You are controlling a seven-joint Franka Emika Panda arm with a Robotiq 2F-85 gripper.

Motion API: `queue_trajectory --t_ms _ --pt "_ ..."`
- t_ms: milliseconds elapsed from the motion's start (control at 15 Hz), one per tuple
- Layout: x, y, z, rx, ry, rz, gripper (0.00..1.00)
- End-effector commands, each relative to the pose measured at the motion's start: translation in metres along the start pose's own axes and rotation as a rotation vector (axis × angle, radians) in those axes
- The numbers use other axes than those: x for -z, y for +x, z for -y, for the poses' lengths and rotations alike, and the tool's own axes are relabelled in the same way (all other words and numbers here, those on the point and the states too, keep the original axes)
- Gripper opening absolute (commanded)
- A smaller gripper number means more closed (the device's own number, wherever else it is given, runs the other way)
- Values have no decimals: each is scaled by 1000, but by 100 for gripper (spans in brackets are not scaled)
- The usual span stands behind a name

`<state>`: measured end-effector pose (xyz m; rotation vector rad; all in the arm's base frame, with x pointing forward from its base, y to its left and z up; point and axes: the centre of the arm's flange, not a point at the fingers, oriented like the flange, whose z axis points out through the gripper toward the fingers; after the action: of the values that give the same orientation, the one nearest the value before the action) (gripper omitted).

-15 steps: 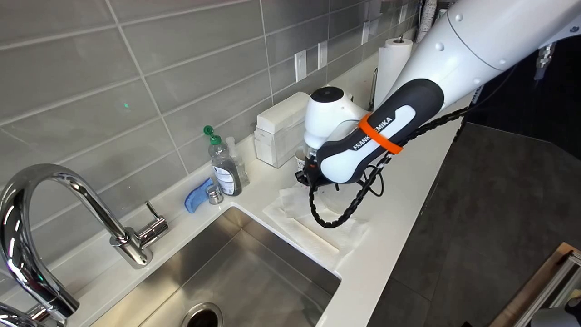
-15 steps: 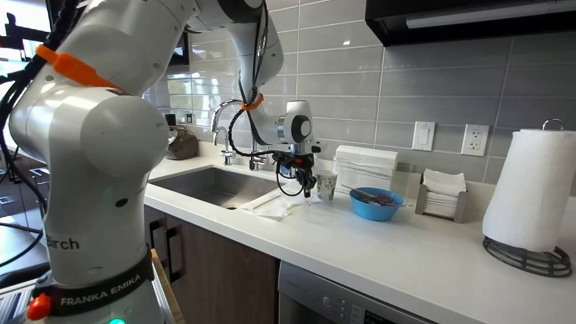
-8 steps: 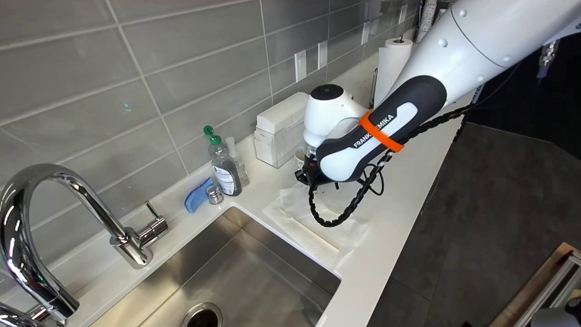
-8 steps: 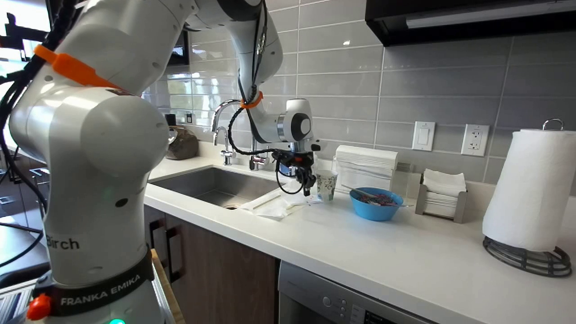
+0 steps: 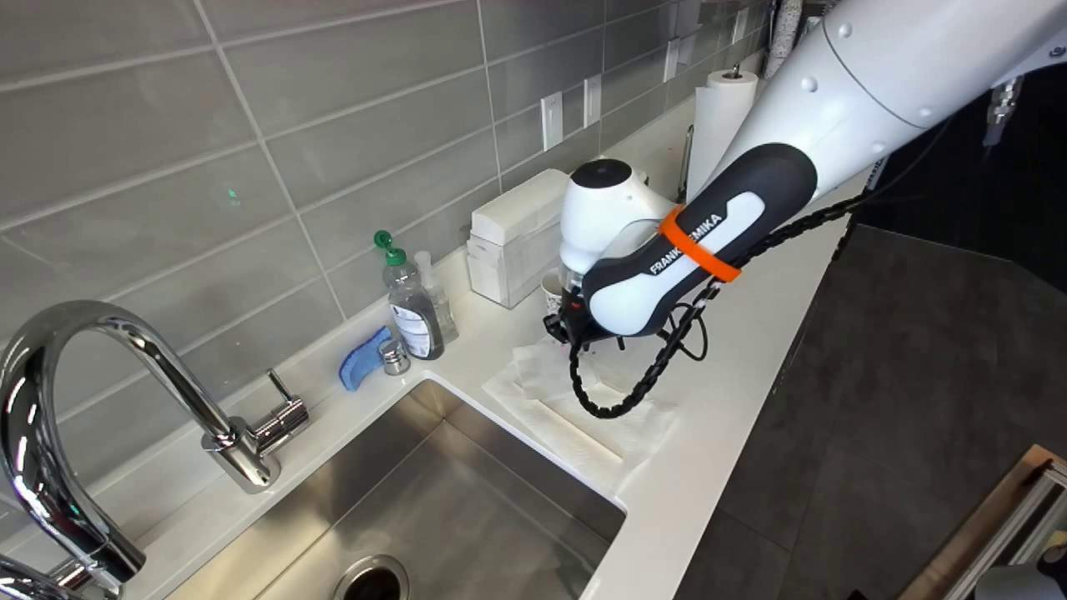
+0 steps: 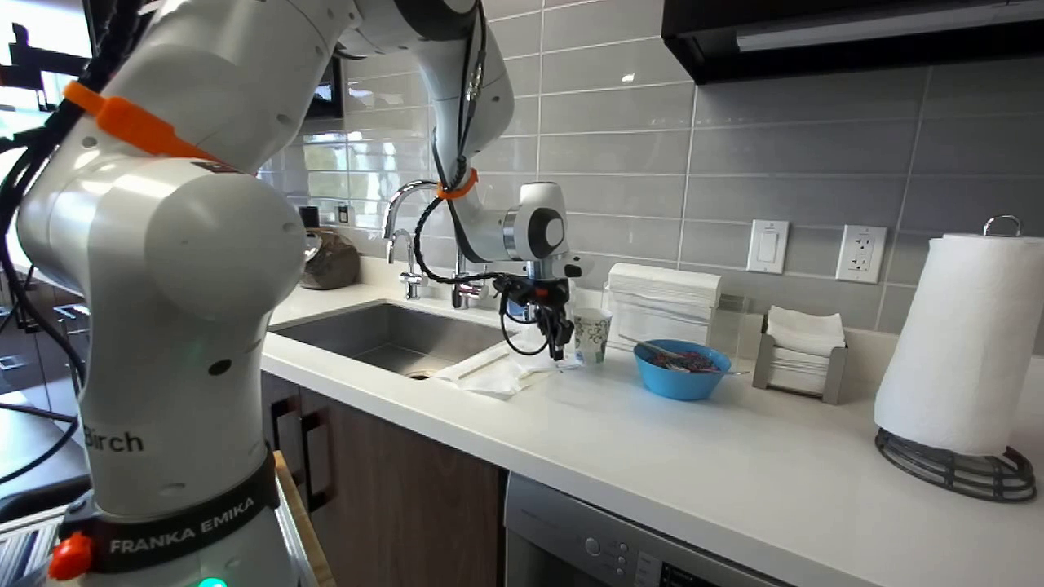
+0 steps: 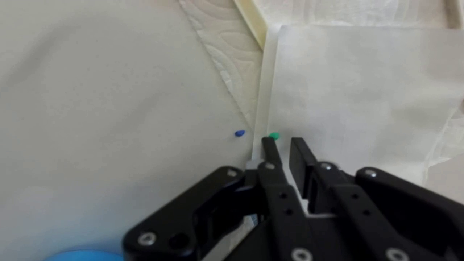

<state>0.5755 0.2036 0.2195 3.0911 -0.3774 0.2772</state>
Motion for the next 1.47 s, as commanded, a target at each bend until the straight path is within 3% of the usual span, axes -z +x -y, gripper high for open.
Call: queue_trajectory --t_ms 0,200,733,1400 --pt "-9 -3 -3 1 -8 9 15" --pt "-13 -3 -5 0 -12 15 12" --pt "-18 -3 -4 -1 -10 20 21" --pt "-19 -3 -3 -1 -5 24 20"
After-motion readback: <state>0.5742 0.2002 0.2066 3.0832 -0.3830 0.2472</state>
